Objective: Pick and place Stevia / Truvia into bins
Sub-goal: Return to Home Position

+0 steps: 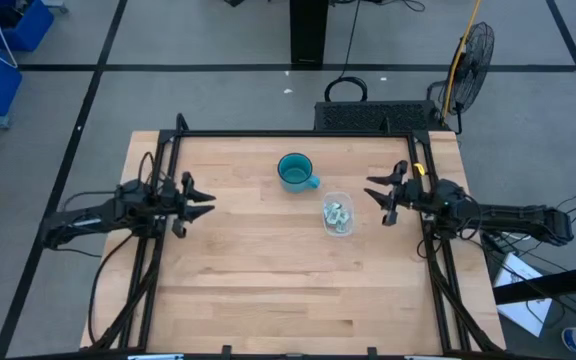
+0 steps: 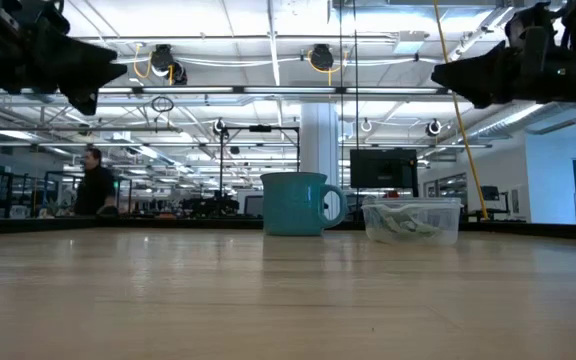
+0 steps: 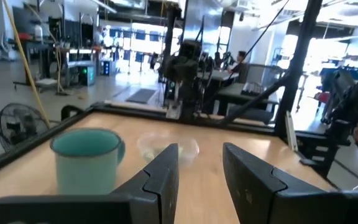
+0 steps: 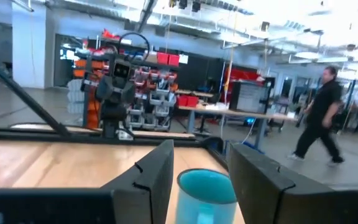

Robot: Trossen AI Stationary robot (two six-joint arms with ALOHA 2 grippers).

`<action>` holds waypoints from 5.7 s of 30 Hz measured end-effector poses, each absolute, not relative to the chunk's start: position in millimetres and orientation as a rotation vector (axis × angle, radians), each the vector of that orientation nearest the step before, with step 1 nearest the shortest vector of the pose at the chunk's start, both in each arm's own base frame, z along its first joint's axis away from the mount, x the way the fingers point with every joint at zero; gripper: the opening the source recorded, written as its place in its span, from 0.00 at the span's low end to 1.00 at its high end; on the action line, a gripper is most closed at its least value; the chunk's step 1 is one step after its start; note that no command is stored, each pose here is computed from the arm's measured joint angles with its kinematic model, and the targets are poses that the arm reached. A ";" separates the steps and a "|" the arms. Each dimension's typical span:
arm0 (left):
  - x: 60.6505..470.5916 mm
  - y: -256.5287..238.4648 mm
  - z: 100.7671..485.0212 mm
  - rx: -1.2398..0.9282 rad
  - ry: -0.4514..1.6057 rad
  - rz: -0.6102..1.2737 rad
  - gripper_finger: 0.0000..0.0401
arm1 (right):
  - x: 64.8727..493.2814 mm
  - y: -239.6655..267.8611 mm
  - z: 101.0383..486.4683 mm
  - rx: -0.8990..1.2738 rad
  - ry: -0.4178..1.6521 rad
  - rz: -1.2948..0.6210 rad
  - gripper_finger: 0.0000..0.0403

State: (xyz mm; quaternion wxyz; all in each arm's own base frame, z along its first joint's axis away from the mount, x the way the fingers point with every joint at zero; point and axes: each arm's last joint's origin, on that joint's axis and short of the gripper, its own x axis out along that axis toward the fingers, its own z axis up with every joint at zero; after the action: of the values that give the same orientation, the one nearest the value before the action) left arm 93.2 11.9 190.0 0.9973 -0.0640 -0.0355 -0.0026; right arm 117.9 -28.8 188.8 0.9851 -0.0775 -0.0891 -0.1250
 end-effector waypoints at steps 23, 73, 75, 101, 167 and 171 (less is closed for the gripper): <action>98.5 13.2 168.2 -0.103 -0.015 0.009 0.33 | 118.0 -28.7 188.5 -0.176 -0.174 -0.252 0.35; 98.5 13.2 168.9 -0.106 -0.022 0.009 0.33 | 118.1 -28.7 187.9 -0.164 -0.169 -0.250 0.35; 98.5 13.2 168.9 -0.106 -0.022 0.009 0.33 | 118.1 -28.7 187.9 -0.164 -0.169 -0.250 0.35; 98.5 13.2 169.1 -0.105 -0.022 0.009 0.33 | 118.1 -28.7 187.9 -0.164 -0.169 -0.250 0.35; 98.5 13.2 169.0 -0.105 -0.022 0.008 0.33 | 118.1 -28.7 187.9 -0.164 -0.169 -0.250 0.35; 98.5 13.2 169.0 -0.105 -0.022 0.009 0.33 | 118.2 -28.7 187.9 -0.164 -0.169 -0.250 0.35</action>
State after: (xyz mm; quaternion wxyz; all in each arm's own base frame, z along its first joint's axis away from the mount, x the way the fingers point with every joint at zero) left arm 98.5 13.2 169.0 0.9985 -0.0527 -0.0111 0.0043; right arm 118.2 -28.7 187.9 0.9853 -0.0816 -0.0840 -0.1241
